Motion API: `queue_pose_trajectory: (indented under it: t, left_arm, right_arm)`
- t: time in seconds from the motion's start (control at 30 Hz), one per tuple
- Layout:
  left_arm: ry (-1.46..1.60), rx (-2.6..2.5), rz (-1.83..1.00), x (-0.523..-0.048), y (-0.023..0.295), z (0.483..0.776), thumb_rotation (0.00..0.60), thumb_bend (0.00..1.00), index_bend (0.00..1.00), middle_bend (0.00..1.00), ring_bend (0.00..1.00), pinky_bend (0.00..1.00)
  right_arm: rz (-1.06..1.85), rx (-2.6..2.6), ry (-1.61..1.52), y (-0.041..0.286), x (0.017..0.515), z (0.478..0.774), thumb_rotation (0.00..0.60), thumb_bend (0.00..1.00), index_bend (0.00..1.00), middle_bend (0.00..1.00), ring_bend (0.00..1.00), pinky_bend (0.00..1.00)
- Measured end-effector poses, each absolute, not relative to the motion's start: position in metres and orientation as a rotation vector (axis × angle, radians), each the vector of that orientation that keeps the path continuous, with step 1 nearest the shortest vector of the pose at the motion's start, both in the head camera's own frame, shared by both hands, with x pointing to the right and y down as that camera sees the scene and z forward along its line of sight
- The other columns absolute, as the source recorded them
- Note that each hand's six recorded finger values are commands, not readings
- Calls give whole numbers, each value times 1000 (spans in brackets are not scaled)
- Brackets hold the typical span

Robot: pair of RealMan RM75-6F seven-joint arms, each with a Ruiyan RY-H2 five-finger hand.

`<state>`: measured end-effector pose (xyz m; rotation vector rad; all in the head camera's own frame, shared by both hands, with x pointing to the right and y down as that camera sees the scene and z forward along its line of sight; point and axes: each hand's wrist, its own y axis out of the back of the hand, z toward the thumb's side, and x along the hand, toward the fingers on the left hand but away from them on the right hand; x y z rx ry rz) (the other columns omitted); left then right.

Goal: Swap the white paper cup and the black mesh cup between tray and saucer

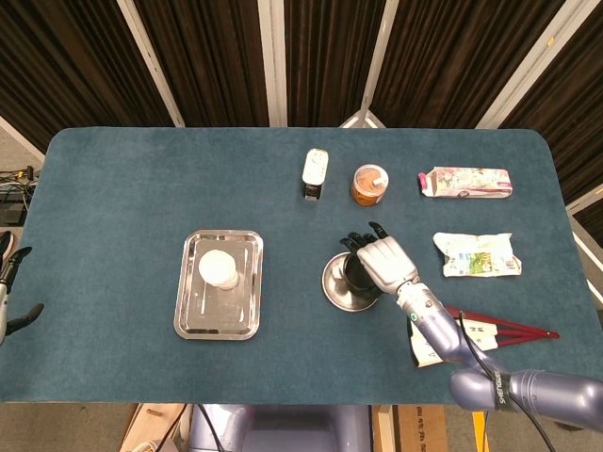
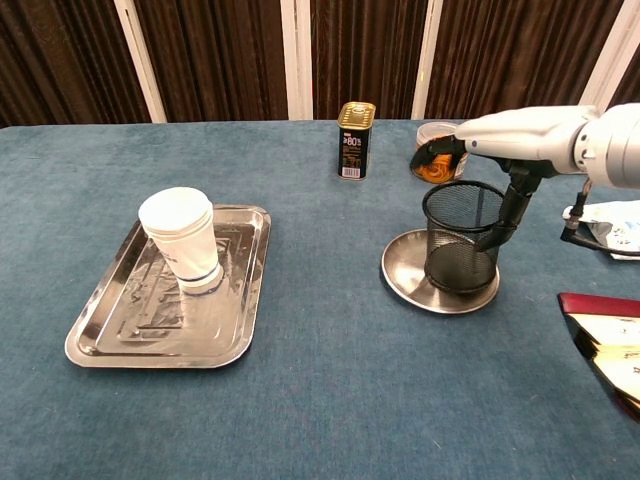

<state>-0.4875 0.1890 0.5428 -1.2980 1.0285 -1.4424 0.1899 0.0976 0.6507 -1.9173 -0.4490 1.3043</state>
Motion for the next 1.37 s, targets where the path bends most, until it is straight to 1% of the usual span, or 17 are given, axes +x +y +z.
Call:
queue_pose_trajectory:
  t: [0.07, 0.23, 0.33, 0.43, 0.6, 0.73, 0.9, 1.07, 1.37]
  left_arm:
    - [1028, -1298, -1444, -488, 189, 543, 600, 184, 195, 0, 0, 64]
    - [1019, -1302, -1457, -489, 189, 545, 600, 183, 194, 0, 0, 64]
    - [1007, -1306, -1464, -489, 188, 547, 600, 183, 194, 0, 0, 63]
    - [1002, -1315, -1464, -488, 188, 548, 600, 183, 194, 0, 0, 63]
    - [981, -1351, -1474, -486, 191, 551, 600, 184, 194, 0, 0, 62]
    - [965, -1393, -1484, -481, 195, 554, 600, 184, 193, 0, 0, 52]
    - [922, -1444, -1484, -471, 204, 558, 600, 184, 191, 0, 0, 50]
    - [895, -1456, -1490, -467, 213, 556, 600, 183, 189, 0, 0, 50]
    - [921, -1478, -1416, -462, 214, 547, 600, 183, 183, 0, 0, 50]
  right_arm:
    - [1306, -1921, -460, 99, 190, 650, 600, 0, 0, 0, 3, 0]
    - [1323, -1928, -491, 102, 198, 646, 600, 0, 0, 0, 0, 0]
    - [1326, -1913, -536, 100, 209, 636, 600, 0, 0, 0, 0, 0]
    - [1332, -1862, -613, 96, 230, 618, 600, 0, 0, 0, 0, 0]
    - [1374, -1692, -781, 100, 294, 579, 600, 0, 0, 0, 1, 0]
    - [1415, -1523, -921, 122, 351, 552, 600, 0, 0, 0, 2, 0]
    - [1478, -1296, -1019, 174, 419, 525, 600, 0, 0, 0, 2, 0]
    - [1521, -1200, -982, 208, 445, 525, 600, 0, 0, 0, 2, 0]
    - [1531, -1225, -958, 217, 447, 539, 600, 0, 0, 0, 0, 0]
